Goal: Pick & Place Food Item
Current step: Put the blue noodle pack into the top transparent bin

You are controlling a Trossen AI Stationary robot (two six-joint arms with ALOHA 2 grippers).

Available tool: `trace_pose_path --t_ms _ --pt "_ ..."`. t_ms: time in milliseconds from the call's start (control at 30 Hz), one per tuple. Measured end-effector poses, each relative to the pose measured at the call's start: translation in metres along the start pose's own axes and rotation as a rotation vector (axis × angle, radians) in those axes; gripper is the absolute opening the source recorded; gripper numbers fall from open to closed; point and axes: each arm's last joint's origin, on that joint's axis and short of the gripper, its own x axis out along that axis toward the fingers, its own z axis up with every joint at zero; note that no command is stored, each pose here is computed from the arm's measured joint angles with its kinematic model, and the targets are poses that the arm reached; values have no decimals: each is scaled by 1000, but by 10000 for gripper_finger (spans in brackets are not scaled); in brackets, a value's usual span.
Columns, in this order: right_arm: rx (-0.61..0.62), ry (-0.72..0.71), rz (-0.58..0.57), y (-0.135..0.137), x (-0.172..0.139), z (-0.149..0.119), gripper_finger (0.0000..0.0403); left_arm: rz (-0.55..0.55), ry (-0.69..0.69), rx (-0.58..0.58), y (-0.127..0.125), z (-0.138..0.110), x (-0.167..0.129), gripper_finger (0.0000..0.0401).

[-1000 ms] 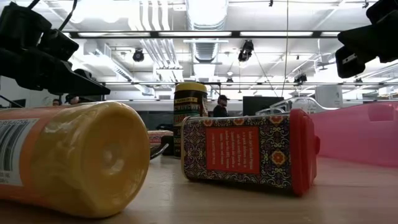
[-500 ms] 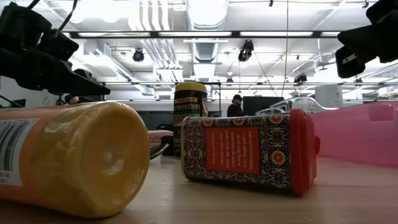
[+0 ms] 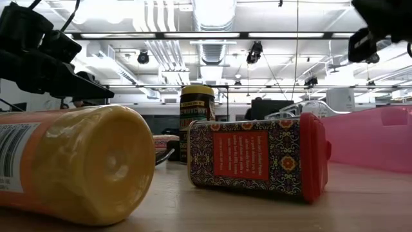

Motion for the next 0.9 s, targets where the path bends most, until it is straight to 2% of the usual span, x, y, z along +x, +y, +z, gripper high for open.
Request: trace_pose_path --t_ms 233,433,767,900 --pt "-150 -208 6 3 -2 21 8 0 -1 0 0 0 0 244" --pt "-327 -273 -149 6 0 56 8 0 -1 0 0 0 0 244" --pt "-694 -225 -238 25 38 117 8 0 0 -3 0 0 0 244" --pt "-732 -138 -355 31 62 137 8 0 -1 -3 0 0 0 244"
